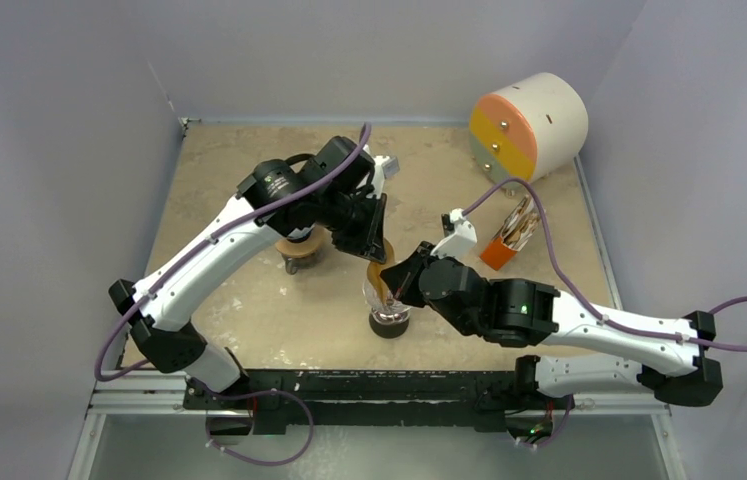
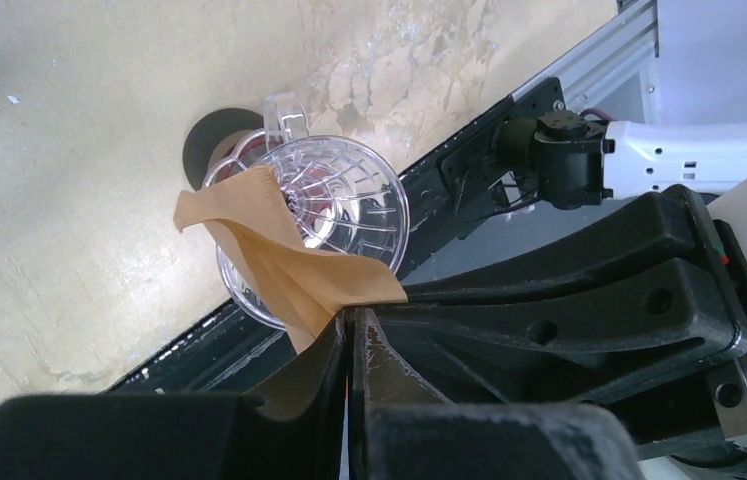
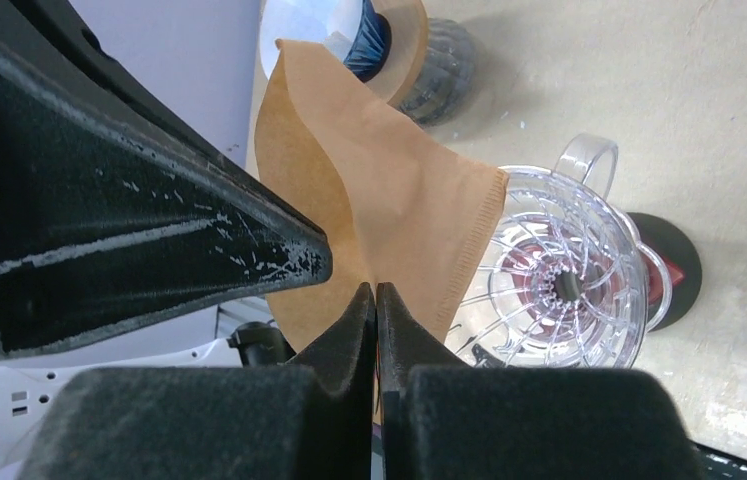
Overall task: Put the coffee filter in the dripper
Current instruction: Place the coffee filter in the coffee dripper.
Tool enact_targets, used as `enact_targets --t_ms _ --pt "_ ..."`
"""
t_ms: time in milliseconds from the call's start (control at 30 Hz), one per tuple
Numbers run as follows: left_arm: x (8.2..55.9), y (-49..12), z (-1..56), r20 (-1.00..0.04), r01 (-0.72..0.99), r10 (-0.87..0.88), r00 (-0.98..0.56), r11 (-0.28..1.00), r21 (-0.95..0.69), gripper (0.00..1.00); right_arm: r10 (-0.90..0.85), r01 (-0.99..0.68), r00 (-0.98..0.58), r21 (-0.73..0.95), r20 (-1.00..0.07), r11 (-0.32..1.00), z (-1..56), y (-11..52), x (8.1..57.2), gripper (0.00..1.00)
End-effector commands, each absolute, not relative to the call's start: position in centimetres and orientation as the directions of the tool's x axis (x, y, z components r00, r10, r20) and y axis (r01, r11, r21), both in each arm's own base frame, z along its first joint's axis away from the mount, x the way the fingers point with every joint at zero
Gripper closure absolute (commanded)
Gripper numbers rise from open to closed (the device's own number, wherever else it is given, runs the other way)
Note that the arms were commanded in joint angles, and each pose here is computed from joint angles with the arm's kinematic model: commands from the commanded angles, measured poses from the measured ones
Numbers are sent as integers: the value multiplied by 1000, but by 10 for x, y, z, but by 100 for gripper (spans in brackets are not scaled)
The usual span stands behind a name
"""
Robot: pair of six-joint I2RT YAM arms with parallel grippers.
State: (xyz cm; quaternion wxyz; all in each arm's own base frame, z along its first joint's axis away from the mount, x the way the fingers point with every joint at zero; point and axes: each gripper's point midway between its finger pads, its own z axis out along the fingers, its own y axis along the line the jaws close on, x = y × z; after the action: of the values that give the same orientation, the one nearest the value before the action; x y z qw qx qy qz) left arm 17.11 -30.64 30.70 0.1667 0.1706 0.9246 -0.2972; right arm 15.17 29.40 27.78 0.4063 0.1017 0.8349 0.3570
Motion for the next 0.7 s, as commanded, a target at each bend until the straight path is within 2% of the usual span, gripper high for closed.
enact_targets --t_ms 0,367,667 --pt "163 -304 300 -402 443 264 -877 769 -460 100 509 -70 -664 724 -547 686 279 293 148 100" --pt "145 -306 321 -429 478 282 -858 743 -468 100 504 -101 -655 726 -563 680 299 287 145 100" --pt "151 -302 301 -419 483 320 -849 792 -374 100 493 -88 -661 711 -565 697 293 288 144 100"
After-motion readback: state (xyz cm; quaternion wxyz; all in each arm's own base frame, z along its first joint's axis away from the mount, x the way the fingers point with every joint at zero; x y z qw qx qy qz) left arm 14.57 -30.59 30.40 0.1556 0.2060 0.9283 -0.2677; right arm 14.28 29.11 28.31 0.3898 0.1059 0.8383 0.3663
